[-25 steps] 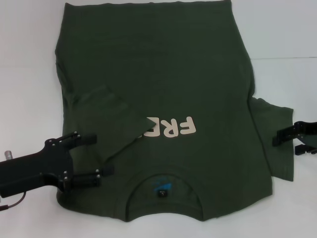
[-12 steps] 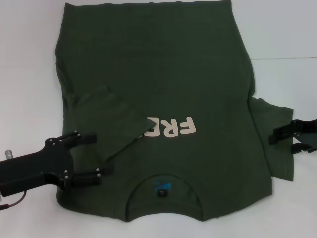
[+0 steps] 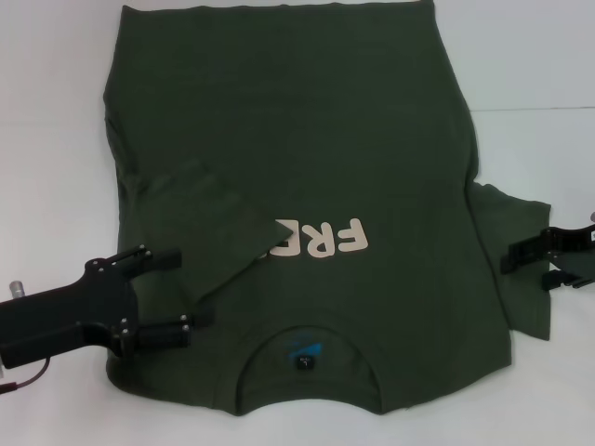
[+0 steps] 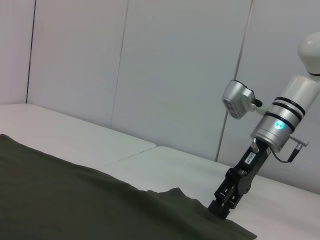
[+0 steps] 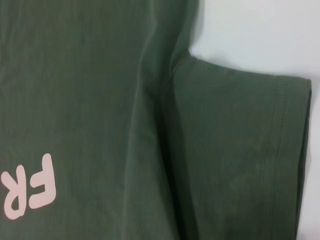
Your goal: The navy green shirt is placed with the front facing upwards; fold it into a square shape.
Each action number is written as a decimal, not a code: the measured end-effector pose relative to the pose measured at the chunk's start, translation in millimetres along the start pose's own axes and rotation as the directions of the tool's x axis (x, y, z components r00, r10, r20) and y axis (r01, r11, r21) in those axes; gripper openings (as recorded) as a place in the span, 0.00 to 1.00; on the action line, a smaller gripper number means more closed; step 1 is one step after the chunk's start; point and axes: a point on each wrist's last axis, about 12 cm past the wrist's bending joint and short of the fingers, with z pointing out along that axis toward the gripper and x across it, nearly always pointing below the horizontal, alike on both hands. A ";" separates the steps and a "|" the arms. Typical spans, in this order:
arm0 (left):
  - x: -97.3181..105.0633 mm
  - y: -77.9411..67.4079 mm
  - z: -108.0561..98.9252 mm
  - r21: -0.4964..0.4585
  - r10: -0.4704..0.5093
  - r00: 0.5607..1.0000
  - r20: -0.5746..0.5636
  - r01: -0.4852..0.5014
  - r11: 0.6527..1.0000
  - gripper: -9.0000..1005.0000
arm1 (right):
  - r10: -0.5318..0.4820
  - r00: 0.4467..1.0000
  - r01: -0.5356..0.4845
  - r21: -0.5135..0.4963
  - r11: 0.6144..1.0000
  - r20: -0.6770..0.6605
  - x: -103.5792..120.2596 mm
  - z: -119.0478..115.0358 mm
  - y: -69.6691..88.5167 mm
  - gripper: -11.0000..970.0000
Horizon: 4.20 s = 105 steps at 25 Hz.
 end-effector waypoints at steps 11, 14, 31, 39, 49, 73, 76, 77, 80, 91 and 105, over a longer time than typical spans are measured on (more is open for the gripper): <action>0.2 0.0 -0.2 0.000 -0.002 1.000 -0.002 0.002 1.000 0.93 | 0.000 1.000 0.000 0.011 1.000 0.002 -2.4 -5.3 -3.8 0.80; 0.2 0.0 -0.2 0.001 -0.003 1.000 -0.003 0.003 1.000 0.93 | 0.000 1.000 0.000 0.011 1.000 0.000 -2.1 -5.1 -3.9 0.80; 0.4 -0.7 0.3 0.004 -0.005 1.000 -0.002 0.005 1.000 0.93 | -0.005 1.000 0.005 0.018 1.000 -0.015 -1.8 -6.9 -4.5 0.80; 0.2 -0.7 0.5 0.005 -0.005 1.000 -0.001 0.005 1.000 0.93 | -0.006 1.000 0.007 0.017 1.000 -0.018 -1.4 -6.6 -4.3 0.80; 0.1 -0.4 0.3 0.002 -0.004 1.000 0.001 0.004 1.000 0.93 | -0.006 1.000 0.006 0.014 1.000 -0.026 1.6 -3.2 -3.8 0.80; -0.3 -0.3 1.4 0.003 0.000 1.000 0.002 0.000 1.000 0.93 | 0.010 1.000 -0.011 -0.025 1.000 -0.014 0.3 -1.9 0.7 0.80; -0.6 -0.2 1.6 0.003 0.001 1.000 0.002 -0.001 1.000 0.93 | 0.014 1.000 -0.014 -0.036 0.999 -0.012 0.1 -2.3 1.4 0.80; -0.6 -0.2 1.7 0.003 0.001 1.000 0.002 -0.001 1.000 0.93 | 0.014 1.000 -0.014 -0.036 0.999 -0.012 0.1 -2.3 1.3 0.80; -0.7 -0.1 1.8 0.003 0.001 1.000 0.002 -0.001 1.000 0.93 | 0.010 1.000 -0.010 -0.034 0.999 -0.014 0.1 -2.3 1.7 0.80; -1.6 0.5 3.1 0.007 0.004 1.000 -0.001 -0.004 1.000 0.93 | -0.005 0.999 0.005 -0.011 1.000 -0.040 -1.8 -10.7 -3.0 0.80; -2.2 0.9 4.1 0.009 0.002 1.000 -0.002 -0.002 1.000 0.93 | -0.034 0.997 0.035 0.018 0.999 -0.064 0.1 -5.9 0.8 0.80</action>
